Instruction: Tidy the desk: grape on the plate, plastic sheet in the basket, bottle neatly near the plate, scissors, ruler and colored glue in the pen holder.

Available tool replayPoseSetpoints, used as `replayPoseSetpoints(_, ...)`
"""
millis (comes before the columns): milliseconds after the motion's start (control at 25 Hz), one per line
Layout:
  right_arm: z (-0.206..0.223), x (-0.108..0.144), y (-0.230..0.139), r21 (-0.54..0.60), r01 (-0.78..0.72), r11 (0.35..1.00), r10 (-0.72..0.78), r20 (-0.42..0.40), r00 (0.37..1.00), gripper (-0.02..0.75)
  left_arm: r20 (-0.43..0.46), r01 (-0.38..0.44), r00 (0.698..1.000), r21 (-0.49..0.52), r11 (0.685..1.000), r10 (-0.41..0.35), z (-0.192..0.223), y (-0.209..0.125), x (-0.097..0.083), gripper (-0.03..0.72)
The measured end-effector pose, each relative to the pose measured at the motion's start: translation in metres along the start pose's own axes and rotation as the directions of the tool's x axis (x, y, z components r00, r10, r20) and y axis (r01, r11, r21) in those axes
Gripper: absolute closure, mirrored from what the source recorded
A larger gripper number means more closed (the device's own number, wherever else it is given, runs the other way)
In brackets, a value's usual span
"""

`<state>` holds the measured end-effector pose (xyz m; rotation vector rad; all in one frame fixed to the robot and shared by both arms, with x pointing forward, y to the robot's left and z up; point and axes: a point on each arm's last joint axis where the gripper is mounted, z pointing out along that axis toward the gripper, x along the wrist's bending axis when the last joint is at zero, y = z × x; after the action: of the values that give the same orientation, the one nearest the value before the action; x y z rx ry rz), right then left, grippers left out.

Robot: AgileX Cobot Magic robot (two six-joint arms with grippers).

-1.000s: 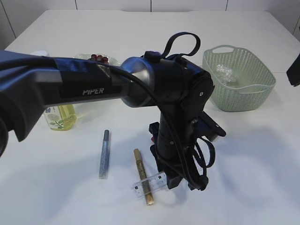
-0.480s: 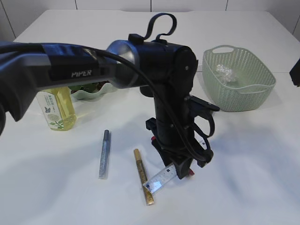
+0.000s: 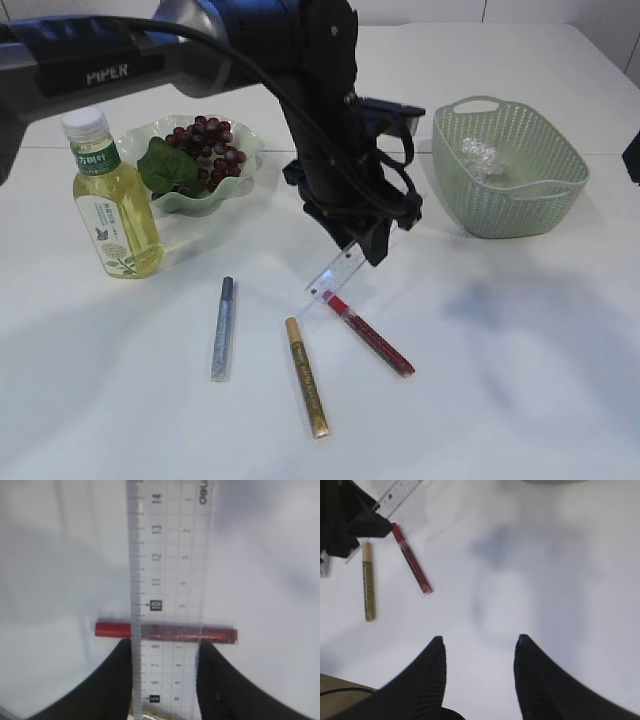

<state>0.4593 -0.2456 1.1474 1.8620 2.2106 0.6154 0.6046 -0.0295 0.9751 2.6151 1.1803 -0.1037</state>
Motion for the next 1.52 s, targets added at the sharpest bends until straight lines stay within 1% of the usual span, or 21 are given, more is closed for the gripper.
replayPoseSetpoints(80,0.0,-0.001,0.0,0.0,0.004,1.0,-0.004,0.011,1.0,0.374,-0.011,-0.002,1.0,-0.085,0.996,0.001,-0.017,0.011,0.004,0.406)
replayPoseSetpoints(160,0.0,-0.002,0.0,0.0,0.008,1.0,-0.008,0.024,1.0,0.374,-0.026,-0.005,1.0,-0.177,0.984,0.0,-0.03,0.022,0.008,0.406)
replayPoseSetpoints(320,0.0,-0.004,0.0,0.0,0.013,1.0,-0.013,0.039,0.999,0.374,-0.064,-0.019,0.998,-0.346,0.938,-0.003,-0.046,0.038,0.015,0.406)
replayPoseSetpoints(480,0.0,-0.004,0.0,0.0,0.016,1.0,-0.016,0.047,0.999,0.374,-0.12,-0.056,0.993,-0.479,0.876,-0.002,-0.052,0.051,0.022,0.406)
replayPoseSetpoints(560,0.0,-0.005,0.0,0.0,0.017,1.0,-0.017,0.05,0.999,0.374,-0.152,-0.083,0.988,-0.529,0.845,0.002,-0.056,0.056,0.024,0.406)
replayPoseSetpoints(680,0.0,-0.005,0.0,0.0,0.017,1.0,-0.017,0.05,0.999,0.374,-0.218,-0.145,0.976,-0.613,0.777,0.01,-0.063,0.064,0.027,0.406)
replayPoseSetpoints(760,0.0,-0.005,0.0,0.0,0.017,1.0,-0.017,0.05,0.999,0.374,-0.269,-0.195,0.963,-0.656,0.729,0.015,-0.066,0.069,0.03,0.406)
replayPoseSetpoints(840,0.0,-0.005,0.0,0.0,0.017,1.0,-0.017,0.051,0.999,0.374,-0.292,-0.214,0.957,-0.686,0.696,0.007,-0.065,0.073,0.037,0.406)
replayPoseSetpoints(920,0.0,-0.005,0.0,0.0,0.017,1.0,-0.017,0.051,0.999,0.374,-0.296,-0.214,0.955,-0.709,0.672,-0.008,-0.062,0.076,0.044,0.406)
replayPoseSetpoints(960,0.0,-0.005,0.0,0.0,0.017,1.0,-0.017,0.051,0.999,0.374,-0.3,-0.215,0.954,-0.713,0.667,-0.012,-0.061,0.077,0.047,0.406)
replayPoseSetpoints(1120,0.0,-0.006,0.0,0.0,0.021,1.0,-0.021,0.062,0.998,0.374,-0.31,-0.204,0.95,-0.729,0.654,-0.049,-0.051,0.078,0.072,0.406)
replayPoseSetpoints(1200,0.0,-0.007,0.0,0.0,0.024,1.0,-0.024,0.072,0.997,0.373,-0.312,-0.198,0.948,-0.74,0.643,-0.066,-0.05,0.079,0.081,0.406)
replayPoseSetpoints(1280,0.0,-0.007,0.0,0.0,0.026,1.0,-0.026,0.078,0.997,0.373,-0.313,-0.192,0.946,-0.743,0.641,-0.08,-0.049,0.078,0.089,0.407)
replayPoseSetpoints(1520,0.0,-0.008,0.0,0.001,0.031,1.0,-0.031,0.092,0.995,0.373,-0.314,-0.194,0.946,-0.75,0.632,-0.082,-0.05,0.079,0.09,0.407)
